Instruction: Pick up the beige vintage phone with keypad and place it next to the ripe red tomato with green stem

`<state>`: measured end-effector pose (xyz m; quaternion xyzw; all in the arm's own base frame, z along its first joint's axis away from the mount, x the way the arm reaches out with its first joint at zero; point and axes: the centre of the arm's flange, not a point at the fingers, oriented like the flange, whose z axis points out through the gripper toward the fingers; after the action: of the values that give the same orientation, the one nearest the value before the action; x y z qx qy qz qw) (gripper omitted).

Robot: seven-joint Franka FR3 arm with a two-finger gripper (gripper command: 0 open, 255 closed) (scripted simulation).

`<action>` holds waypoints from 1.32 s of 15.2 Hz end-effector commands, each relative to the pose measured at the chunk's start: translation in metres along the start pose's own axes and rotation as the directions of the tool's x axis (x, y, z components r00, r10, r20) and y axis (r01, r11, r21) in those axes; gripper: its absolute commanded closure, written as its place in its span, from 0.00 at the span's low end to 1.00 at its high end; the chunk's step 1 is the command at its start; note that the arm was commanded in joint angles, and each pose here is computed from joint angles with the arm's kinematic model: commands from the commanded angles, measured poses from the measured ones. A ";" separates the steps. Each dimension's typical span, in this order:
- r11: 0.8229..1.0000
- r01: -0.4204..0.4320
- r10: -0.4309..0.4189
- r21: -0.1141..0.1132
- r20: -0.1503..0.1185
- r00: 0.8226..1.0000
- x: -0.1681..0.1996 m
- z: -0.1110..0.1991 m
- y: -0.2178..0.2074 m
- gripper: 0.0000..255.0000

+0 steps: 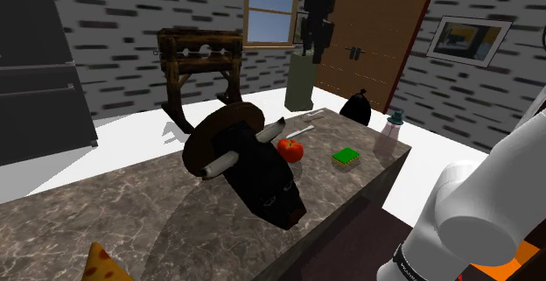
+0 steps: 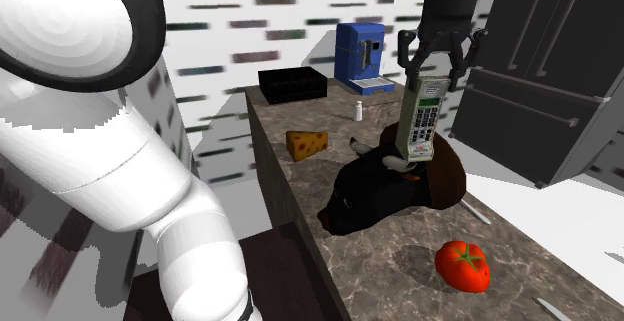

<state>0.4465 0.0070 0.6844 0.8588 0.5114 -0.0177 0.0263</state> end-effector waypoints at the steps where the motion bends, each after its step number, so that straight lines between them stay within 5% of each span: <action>1: 1.000 0.002 -0.002 -0.001 0.000 1.000 -0.011 0.002 0.013 1.00; 20: 1.000 0.002 -0.002 -0.001 0.000 1.000 -0.006 0.102 0.010 1.00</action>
<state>0.4511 -0.0097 0.5878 0.8583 0.5122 -0.0178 0.0265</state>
